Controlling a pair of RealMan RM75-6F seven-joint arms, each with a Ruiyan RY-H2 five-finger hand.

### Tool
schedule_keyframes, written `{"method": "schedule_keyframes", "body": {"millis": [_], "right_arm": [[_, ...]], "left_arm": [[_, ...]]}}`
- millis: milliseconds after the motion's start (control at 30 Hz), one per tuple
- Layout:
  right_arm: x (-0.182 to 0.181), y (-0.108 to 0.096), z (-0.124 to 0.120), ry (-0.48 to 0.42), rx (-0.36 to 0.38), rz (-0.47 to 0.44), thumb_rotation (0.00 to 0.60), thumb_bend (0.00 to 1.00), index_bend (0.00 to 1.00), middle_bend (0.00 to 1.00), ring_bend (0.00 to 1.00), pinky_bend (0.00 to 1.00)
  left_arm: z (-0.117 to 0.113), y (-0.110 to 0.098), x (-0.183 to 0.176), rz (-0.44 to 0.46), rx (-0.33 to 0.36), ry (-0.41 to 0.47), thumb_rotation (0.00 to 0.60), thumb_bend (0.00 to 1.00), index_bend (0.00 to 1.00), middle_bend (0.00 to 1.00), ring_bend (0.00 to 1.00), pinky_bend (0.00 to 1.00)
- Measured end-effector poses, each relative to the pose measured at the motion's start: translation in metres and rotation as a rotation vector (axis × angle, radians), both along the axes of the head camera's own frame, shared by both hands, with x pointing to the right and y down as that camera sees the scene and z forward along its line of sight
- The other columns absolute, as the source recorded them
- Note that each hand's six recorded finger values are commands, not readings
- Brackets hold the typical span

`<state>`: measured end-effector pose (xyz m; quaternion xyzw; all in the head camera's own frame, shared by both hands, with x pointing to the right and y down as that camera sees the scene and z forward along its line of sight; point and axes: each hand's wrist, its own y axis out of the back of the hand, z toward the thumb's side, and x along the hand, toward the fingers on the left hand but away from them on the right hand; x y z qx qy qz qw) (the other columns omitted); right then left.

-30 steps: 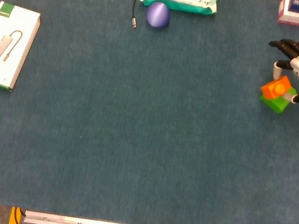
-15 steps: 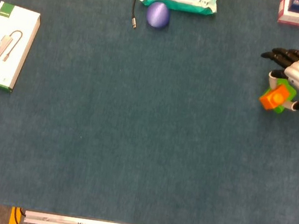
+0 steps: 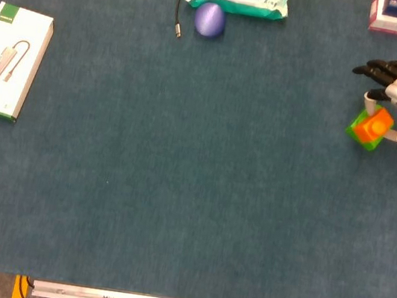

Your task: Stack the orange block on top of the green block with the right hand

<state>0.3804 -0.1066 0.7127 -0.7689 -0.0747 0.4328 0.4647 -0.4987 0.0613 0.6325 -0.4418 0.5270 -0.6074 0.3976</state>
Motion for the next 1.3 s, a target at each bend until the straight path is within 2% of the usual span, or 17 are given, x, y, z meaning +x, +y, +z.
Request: {"method": "schedule_keyframes", "body": {"millis": [1300], "right_arm": [[0.000, -0.025, 0.010, 0.036, -0.010, -0.045, 0.600, 0.20, 0.52, 0.11, 0.00, 0.14]], "left_arm": [[0.016, -0.011, -0.011, -0.044, -0.035, -0.018, 0.600, 0.00, 0.05, 0.28, 0.25, 0.54]]}}
